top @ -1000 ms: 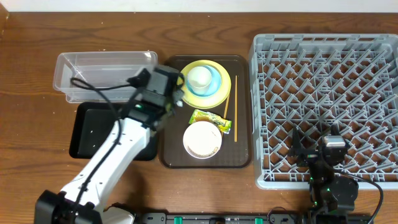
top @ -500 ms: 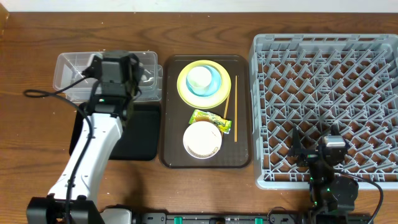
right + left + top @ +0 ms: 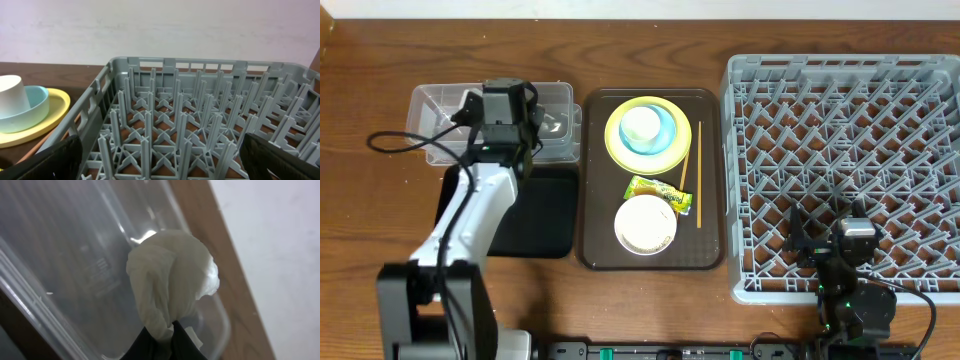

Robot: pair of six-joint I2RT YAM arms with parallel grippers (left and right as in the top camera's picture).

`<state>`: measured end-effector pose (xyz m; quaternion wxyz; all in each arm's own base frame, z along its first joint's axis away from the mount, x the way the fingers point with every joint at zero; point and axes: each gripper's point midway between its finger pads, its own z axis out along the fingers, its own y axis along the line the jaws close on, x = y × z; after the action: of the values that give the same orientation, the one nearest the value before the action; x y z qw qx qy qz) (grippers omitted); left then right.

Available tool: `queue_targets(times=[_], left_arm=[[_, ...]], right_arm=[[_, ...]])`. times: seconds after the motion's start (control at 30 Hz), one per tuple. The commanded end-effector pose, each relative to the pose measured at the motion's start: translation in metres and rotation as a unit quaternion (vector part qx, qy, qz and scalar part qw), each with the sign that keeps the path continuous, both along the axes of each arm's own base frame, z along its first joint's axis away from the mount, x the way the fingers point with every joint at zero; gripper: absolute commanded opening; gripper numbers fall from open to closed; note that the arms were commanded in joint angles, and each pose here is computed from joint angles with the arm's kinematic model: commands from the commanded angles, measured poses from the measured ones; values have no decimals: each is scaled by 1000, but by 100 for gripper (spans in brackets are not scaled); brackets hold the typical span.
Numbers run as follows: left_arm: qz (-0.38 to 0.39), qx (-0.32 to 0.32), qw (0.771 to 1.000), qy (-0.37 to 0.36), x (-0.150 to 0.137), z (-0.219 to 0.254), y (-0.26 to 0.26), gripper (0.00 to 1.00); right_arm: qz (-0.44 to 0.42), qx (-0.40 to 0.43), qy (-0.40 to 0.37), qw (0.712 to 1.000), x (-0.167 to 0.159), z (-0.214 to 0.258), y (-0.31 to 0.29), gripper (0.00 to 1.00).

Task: Sort waste into correct bins and load items into the dishwasher rack
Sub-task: 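Carry the tissue left and release it into the clear bin, then move the left gripper back over the yellow cake wrapper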

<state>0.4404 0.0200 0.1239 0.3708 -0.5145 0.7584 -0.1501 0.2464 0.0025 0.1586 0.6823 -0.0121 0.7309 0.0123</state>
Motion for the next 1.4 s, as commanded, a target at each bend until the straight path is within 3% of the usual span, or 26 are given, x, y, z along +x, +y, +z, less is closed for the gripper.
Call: queue_targets(times=[0.0,0.2,0.3,0.4,0.6,0.73,0.83,1.1,1.27,1.37], left_arm=[[4,6,1000,-1,4,-4,4,10],[-7,16,1000,-9,9,-2,4,17],[-22,33,999,-10,10,1,4,45],[-47,59,997,-15,9,10,3,58],[-63,67,994,-60,-4,61,-1,60],[-148,-1,986,-70,-35,89,-39,60],[-237,-64,967,-62,-65,100,-84,60],[-367,-93,921,88,-155,62,-156,60],[-450,-70,881,130,-187,45,-197,60],[-487,-64,860,142,-202,40,-219,53]], right_arm=[[-2,5,-1,1000,0,0,-1,99],[-2,5,-1,1000,0,0,-1,99],[-2,5,0,1000,0,0,-1,99],[-2,5,-1,1000,0,0,-1,99],[-2,5,0,1000,0,0,-1,99],[-2,5,-1,1000,0,0,-1,99],[-2,5,0,1000,0,0,-1,99],[-2,5,-1,1000,0,0,-1,99],[-2,5,0,1000,0,0,-1,99],[-2,5,-1,1000,0,0,-1,99]])
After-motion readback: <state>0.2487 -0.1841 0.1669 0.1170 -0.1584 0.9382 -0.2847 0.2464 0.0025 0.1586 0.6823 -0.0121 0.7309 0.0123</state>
